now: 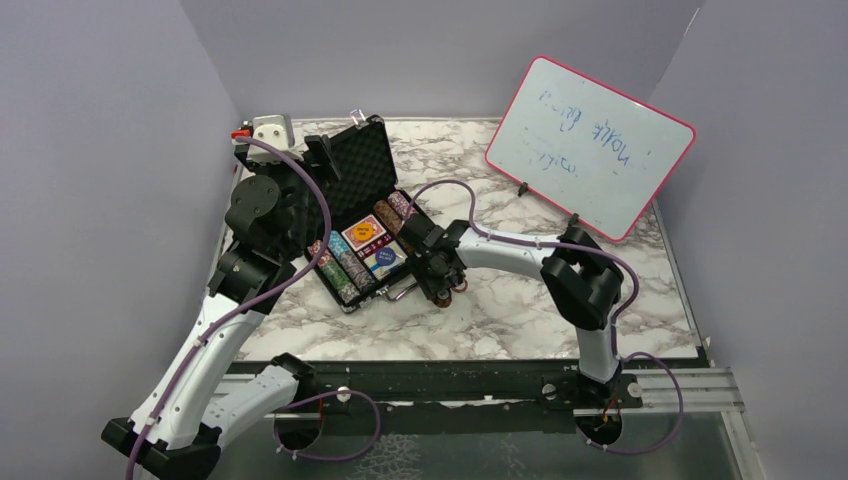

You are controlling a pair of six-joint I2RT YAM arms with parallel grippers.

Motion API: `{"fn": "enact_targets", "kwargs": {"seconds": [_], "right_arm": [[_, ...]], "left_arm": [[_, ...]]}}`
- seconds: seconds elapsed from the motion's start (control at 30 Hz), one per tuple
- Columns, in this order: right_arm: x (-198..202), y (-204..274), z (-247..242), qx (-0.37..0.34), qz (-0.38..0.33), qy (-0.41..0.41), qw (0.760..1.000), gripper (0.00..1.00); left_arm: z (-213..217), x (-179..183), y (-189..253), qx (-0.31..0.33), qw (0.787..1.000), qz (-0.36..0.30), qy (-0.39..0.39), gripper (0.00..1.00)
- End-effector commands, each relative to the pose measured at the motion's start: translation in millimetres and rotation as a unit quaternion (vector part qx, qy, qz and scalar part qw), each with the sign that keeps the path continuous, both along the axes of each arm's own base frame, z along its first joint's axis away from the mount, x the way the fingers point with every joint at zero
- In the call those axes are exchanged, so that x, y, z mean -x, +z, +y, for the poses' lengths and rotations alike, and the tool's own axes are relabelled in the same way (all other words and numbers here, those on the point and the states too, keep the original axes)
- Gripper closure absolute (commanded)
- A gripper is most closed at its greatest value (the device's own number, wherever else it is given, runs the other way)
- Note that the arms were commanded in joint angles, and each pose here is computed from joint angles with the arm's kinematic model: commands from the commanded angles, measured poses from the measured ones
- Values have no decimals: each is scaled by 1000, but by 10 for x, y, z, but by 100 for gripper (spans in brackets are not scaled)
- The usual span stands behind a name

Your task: Pack up texas hold em set

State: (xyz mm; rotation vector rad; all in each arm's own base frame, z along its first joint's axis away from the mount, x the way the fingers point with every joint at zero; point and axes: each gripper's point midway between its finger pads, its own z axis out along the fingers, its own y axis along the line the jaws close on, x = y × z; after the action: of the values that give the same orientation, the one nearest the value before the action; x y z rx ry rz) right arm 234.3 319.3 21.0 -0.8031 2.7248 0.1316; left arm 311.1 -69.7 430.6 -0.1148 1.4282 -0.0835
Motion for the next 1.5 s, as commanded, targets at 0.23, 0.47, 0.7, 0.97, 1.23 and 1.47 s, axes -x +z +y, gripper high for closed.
{"fn": "enact_targets", "kwargs": {"seconds": [0.23,0.47,0.7,0.97,1.23,1.47], "right_arm": [[141,-117,-129,18,22,44,999,41],[154,-145,-234,34,17,23,999,60],[125,-65,-257,21,-3,-1,1000,62],[151,-71,-249,18,4,-9,1000,46],[244,-137,-317,29,24,-17,999,44],[344,-210,-479,59,41,-36,997,48]], "left_arm": [[22,-2,-3,7,1000,-4,7,25],[15,-14,-2,7,1000,-5,7,25],[14,-14,4,8,1000,-5,7,25],[7,-21,12,7,1000,-5,6,25],[7,-20,19,6,1000,-6,5,25],[26,-6,25,5,1000,-7,8,25]]}}
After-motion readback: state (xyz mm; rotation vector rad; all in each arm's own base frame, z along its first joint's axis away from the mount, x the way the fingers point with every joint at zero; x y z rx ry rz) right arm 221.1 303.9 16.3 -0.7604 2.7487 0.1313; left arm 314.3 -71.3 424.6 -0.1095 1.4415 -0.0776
